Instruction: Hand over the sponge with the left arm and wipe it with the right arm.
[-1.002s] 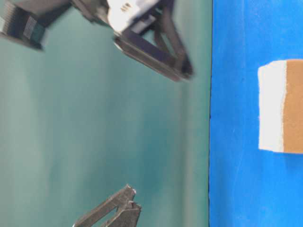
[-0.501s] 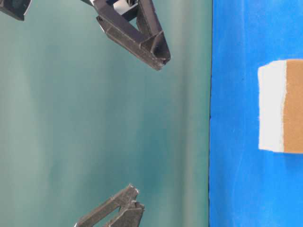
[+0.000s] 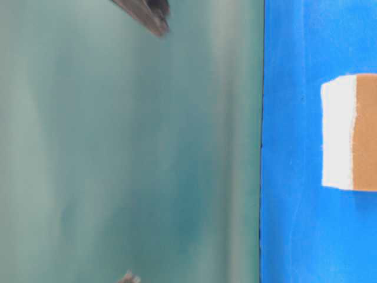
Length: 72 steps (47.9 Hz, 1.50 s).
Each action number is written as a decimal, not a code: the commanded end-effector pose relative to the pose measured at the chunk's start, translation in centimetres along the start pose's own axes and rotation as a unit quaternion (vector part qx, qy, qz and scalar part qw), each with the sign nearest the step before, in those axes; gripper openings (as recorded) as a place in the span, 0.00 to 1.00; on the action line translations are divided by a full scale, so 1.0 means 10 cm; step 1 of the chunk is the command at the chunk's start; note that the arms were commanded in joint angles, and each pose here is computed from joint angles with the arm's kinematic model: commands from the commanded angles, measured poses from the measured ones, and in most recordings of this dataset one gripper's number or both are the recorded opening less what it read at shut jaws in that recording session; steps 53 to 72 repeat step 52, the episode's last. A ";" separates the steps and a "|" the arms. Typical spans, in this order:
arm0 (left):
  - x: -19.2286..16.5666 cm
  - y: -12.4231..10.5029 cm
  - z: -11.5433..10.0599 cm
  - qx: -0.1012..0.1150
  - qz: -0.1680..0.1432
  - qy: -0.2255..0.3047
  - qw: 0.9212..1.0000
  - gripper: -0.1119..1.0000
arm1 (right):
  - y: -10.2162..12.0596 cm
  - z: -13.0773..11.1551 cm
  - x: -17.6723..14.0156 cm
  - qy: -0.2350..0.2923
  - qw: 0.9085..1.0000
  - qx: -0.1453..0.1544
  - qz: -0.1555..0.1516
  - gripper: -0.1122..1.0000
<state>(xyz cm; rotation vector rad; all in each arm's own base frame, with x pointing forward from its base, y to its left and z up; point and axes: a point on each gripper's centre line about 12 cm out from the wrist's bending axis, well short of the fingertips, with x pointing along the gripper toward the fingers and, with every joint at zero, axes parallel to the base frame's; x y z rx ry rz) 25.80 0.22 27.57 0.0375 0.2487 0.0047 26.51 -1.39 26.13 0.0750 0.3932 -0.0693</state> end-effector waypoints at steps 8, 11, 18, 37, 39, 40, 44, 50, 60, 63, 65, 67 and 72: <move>-0.41 0.00 0.09 0.002 -0.001 -0.022 1.000 0.90 | -0.02 0.07 -0.47 -0.023 1.000 -0.002 -0.007 0.77; -0.51 0.00 0.08 0.003 -0.002 -0.022 1.000 0.90 | -0.03 0.02 -0.59 -0.026 1.000 -0.001 -0.008 0.77; -0.73 -0.01 -0.05 0.004 -0.002 -0.029 1.000 0.90 | -0.05 -0.16 -0.76 -0.033 0.999 -0.001 -0.010 0.77; -1.06 -0.02 -0.51 0.003 0.000 -0.061 0.998 0.90 | -0.06 -0.71 -0.89 -0.060 0.998 0.022 0.002 0.76; -1.07 -0.03 -0.54 0.003 -0.001 -0.061 0.998 0.89 | -0.06 -0.75 -0.89 -0.061 0.998 0.024 0.003 0.76; -1.07 -0.03 -0.56 0.002 -0.001 -0.060 0.998 0.89 | -0.07 -0.76 -0.88 -0.062 0.998 0.025 0.002 0.76; -1.07 -0.03 -0.62 0.002 -0.001 -0.057 0.998 0.89 | -0.06 -0.78 -0.87 -0.066 0.997 0.027 0.004 0.76; -1.06 -0.03 -0.63 0.003 -0.001 -0.054 0.999 0.89 | -0.06 -0.77 -0.88 -0.068 0.997 0.027 0.004 0.76; -1.07 -0.03 -0.63 0.001 -0.002 -0.055 0.999 0.89 | -0.06 -0.77 -0.88 -0.068 0.997 0.027 0.004 0.76; -1.07 -0.03 -0.63 0.001 -0.002 -0.055 0.999 0.89 | -0.06 -0.77 -0.88 -0.068 0.997 0.027 0.004 0.76; -1.07 -0.03 -0.63 0.001 -0.002 -0.055 0.999 0.89 | -0.06 -0.77 -0.88 -0.068 0.997 0.027 0.004 0.76; -1.07 -0.03 -0.63 0.001 -0.002 -0.055 0.999 0.89 | -0.06 -0.77 -0.88 -0.068 0.997 0.027 0.004 0.76; -1.07 -0.03 -0.63 0.001 -0.002 -0.055 0.999 0.89 | -0.06 -0.77 -0.88 -0.068 0.997 0.027 0.004 0.76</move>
